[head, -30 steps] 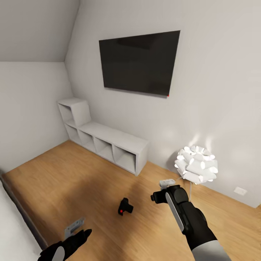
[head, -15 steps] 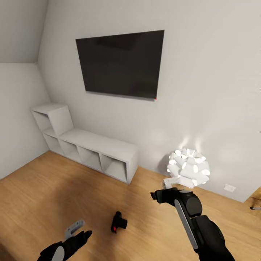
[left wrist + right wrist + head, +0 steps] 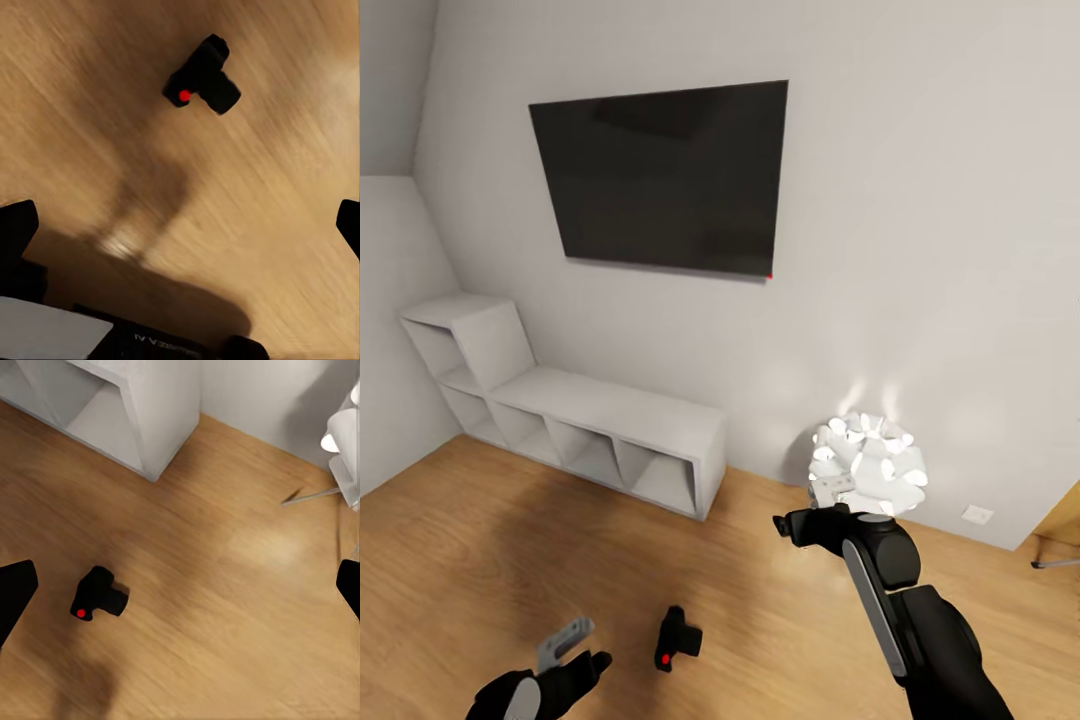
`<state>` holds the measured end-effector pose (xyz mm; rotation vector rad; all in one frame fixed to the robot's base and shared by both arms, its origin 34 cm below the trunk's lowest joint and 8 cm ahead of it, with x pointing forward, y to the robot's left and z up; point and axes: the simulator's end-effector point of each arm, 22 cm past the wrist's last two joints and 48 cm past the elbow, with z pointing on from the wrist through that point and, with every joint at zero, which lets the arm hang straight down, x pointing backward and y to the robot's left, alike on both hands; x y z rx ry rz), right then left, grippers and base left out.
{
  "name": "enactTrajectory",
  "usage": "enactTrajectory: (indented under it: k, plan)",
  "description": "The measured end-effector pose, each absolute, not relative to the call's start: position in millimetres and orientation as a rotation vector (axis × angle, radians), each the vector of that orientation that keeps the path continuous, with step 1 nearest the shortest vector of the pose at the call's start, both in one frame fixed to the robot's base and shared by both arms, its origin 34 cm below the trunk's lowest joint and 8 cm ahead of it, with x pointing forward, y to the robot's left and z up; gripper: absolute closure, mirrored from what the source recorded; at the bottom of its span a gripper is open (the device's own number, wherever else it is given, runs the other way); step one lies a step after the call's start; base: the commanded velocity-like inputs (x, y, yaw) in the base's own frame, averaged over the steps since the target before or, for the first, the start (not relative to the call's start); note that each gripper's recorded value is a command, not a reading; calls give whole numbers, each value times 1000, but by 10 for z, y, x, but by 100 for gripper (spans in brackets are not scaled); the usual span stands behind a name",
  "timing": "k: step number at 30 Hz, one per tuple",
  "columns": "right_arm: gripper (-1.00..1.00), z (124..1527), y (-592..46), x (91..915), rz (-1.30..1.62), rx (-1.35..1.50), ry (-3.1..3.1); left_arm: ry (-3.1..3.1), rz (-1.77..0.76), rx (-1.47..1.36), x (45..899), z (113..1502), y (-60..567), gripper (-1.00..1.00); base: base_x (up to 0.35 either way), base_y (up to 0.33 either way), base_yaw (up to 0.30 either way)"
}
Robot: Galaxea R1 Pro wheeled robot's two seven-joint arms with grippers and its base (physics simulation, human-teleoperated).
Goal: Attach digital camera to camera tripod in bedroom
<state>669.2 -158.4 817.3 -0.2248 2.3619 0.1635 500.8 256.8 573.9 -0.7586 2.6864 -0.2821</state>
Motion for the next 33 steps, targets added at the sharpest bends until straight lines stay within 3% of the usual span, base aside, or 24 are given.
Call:
enactTrajectory:
  k: [14, 33]
  plan:
    - [-100, 8202, -1408, 6854, 224, -243, 2302, 2732, -331, -725, 5503, 5711, 2370, -100, 4, 2, -5]
    - [-100, 8249, -1025, 7012, 310, -283, 2173, 2689, -213, -710, 6097, 5735, 2645, -100, 0, 0, 0]
